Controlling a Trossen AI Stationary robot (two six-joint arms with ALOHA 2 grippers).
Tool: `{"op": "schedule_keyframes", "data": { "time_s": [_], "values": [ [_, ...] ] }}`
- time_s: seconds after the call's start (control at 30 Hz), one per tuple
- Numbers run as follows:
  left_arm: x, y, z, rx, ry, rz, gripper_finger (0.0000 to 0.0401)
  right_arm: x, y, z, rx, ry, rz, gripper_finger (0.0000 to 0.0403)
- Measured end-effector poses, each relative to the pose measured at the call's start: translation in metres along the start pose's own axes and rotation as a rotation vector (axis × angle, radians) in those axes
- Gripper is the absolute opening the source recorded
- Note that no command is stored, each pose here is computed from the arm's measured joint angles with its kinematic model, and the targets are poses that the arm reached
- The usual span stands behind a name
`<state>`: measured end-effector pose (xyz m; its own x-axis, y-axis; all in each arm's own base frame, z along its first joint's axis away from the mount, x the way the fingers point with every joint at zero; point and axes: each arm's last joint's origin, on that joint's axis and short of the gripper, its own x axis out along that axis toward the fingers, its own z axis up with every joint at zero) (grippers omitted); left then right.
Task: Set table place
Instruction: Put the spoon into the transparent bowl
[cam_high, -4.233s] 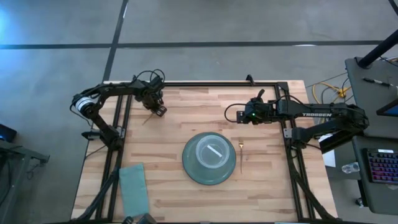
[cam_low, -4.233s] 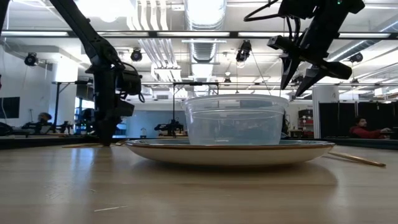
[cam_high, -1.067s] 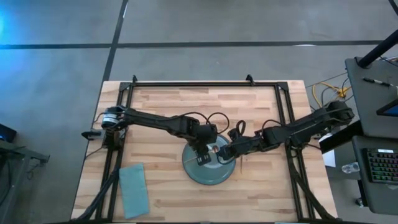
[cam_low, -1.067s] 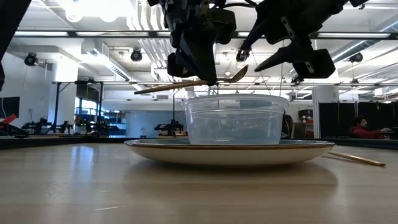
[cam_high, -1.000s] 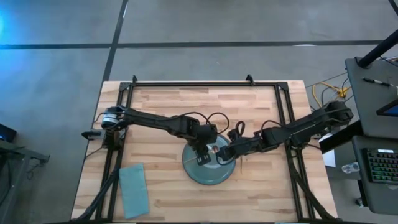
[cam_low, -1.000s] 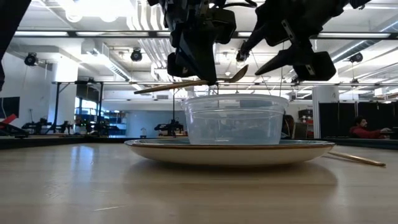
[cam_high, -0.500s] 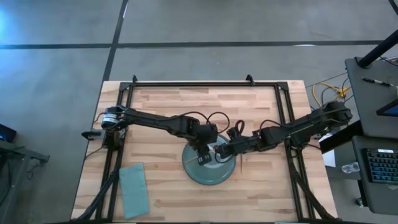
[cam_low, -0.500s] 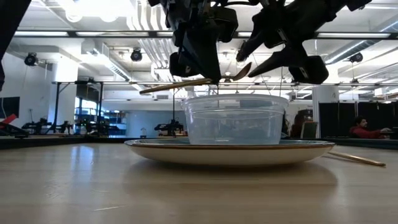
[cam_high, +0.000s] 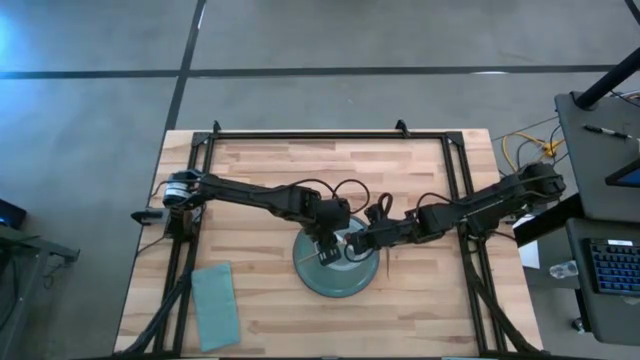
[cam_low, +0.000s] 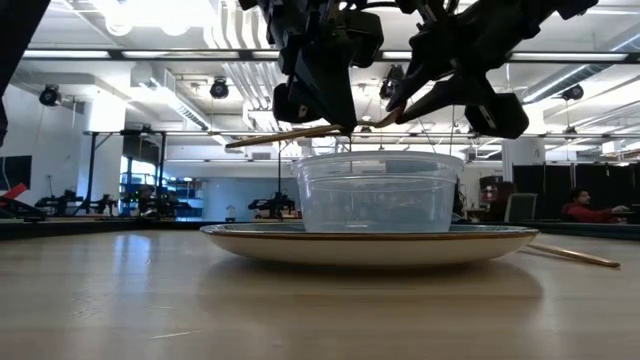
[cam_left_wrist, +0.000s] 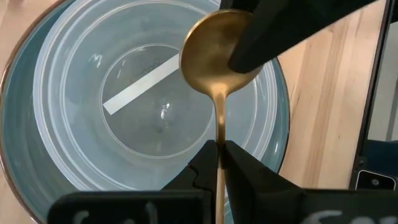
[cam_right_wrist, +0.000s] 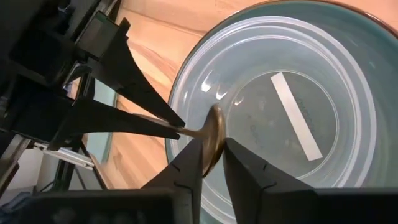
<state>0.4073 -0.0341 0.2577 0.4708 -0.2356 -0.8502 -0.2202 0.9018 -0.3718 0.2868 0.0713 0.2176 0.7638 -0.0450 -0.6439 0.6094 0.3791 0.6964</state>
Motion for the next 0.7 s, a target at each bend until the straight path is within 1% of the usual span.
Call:
{"op": "schedule_keyframes", "data": {
  "time_s": [0.1, 0.23, 0.43, 0.53, 0.7],
  "values": [
    [0.0, 0.0, 0.0, 0.0, -0.001, -0.001, 0.0004, 0.0, -0.001, 0.0, -0.003, 0.001, -0.009, 0.0036],
    [0.0, -0.001, 0.001, -0.02, -0.008, -0.006, 0.0019, 0.0, -0.005, -0.001, -0.01, -0.002, -0.048, 0.0014],
    [-0.008, -0.001, -0.001, -0.022, 0.003, 0.0, 0.0031, 0.0, -0.01, -0.002, -0.009, 0.007, -0.108, 0.001],
    [-0.014, -0.001, -0.005, -0.026, 0.02, 0.013, 0.0031, 0.0, -0.011, -0.002, -0.005, 0.007, -0.109, 0.001],
    [-0.015, -0.001, -0.004, -0.025, 0.003, 0.03, 0.0032, 0.0, -0.012, 0.0, 0.006, 0.001, -0.115, 0.0015]
  ]
}}
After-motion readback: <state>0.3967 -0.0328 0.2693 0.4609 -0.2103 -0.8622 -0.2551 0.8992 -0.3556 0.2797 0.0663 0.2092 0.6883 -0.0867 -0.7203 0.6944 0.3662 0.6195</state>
